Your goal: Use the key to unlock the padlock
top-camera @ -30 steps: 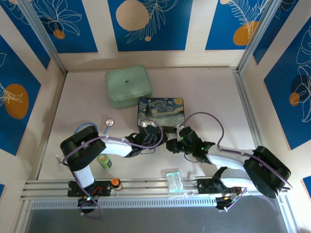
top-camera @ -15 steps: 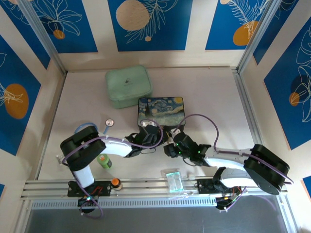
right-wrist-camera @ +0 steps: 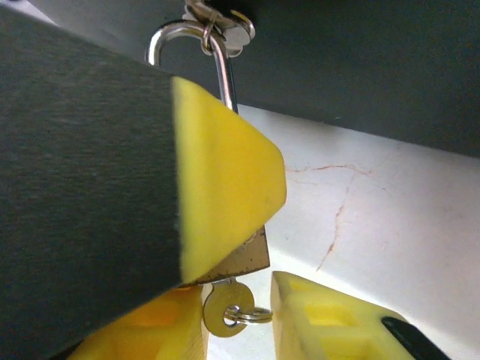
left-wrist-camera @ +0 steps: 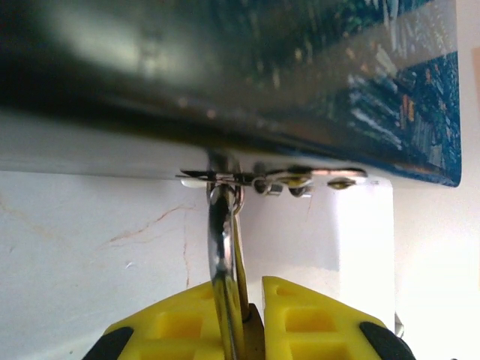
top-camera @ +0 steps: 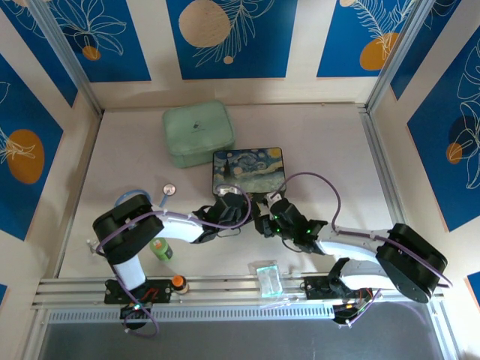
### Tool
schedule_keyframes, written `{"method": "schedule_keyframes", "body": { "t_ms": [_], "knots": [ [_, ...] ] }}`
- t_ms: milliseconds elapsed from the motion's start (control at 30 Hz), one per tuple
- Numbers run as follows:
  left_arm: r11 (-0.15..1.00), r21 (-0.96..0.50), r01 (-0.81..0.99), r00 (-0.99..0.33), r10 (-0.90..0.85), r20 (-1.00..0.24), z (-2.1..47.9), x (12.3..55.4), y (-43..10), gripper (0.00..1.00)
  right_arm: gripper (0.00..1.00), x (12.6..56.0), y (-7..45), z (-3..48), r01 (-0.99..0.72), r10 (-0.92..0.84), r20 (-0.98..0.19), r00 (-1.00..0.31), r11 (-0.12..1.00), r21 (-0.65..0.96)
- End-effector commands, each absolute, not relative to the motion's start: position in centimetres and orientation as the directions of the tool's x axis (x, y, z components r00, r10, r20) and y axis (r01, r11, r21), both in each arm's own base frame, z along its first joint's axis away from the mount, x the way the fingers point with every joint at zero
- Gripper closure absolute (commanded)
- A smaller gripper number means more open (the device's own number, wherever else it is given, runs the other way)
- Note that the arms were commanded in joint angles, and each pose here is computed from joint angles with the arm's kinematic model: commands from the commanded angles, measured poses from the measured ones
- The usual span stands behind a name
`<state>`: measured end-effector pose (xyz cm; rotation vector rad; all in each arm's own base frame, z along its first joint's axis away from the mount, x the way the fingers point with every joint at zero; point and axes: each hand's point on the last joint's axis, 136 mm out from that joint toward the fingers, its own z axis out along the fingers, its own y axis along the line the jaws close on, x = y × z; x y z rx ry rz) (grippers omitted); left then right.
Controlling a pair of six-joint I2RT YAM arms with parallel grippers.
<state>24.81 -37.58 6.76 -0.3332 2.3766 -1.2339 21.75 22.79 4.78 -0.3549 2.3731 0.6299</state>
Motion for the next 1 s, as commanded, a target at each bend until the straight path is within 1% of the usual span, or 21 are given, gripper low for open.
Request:
{"method": "schedule_keyframes", "body": {
  "t_ms": [0,200,433,600,667,833,967],
  "knots": [
    [0.509,-0.86,-0.039,-0.907,-0.379,-0.182,7.3,23.2,-38.3,1.0,0.74,22.8,22.6,6.2,-0.36,0.037,-0.644,-0.764,0.805,0.473],
    [0.5,-0.866,-0.033,-0.91,-0.374,-0.181,7.5,23.1,-38.4,1.0,0.74,22.9,20.6,5.1,-0.285,0.085,-0.569,-0.818,0.8,0.529],
    [0.502,-0.864,-0.03,-0.913,-0.366,-0.181,7.5,22.9,-38.3,1.0,0.73,22.9,20.0,3.8,-0.191,0.137,-0.455,-0.88,0.774,0.604],
    [0.525,-0.85,-0.035,-0.915,-0.358,-0.184,6.8,22.7,-37.9,1.0,0.71,23.2,20.0,3.4,-0.135,0.179,-0.393,-0.902,0.748,0.65],
    [0.534,-0.844,-0.042,-0.915,-0.36,-0.182,6.4,22.6,-37.8,1.0,0.7,23.3,20.0,3.5,-0.135,0.183,-0.399,-0.899,0.75,0.648],
    [0.552,-0.833,-0.05,-0.914,-0.36,-0.184,5.7,22.7,-37.6,1.0,0.66,23.4,19.2,3.2,-0.12,0.179,-0.427,-0.886,0.802,0.585],
    [0.56,-0.827,-0.046,-0.912,-0.361,-0.193,5.6,22.9,-37.6,1.0,0.65,23.2,18.6,2.6,-0.089,0.188,-0.415,-0.89,0.821,0.563]
  ]
}}
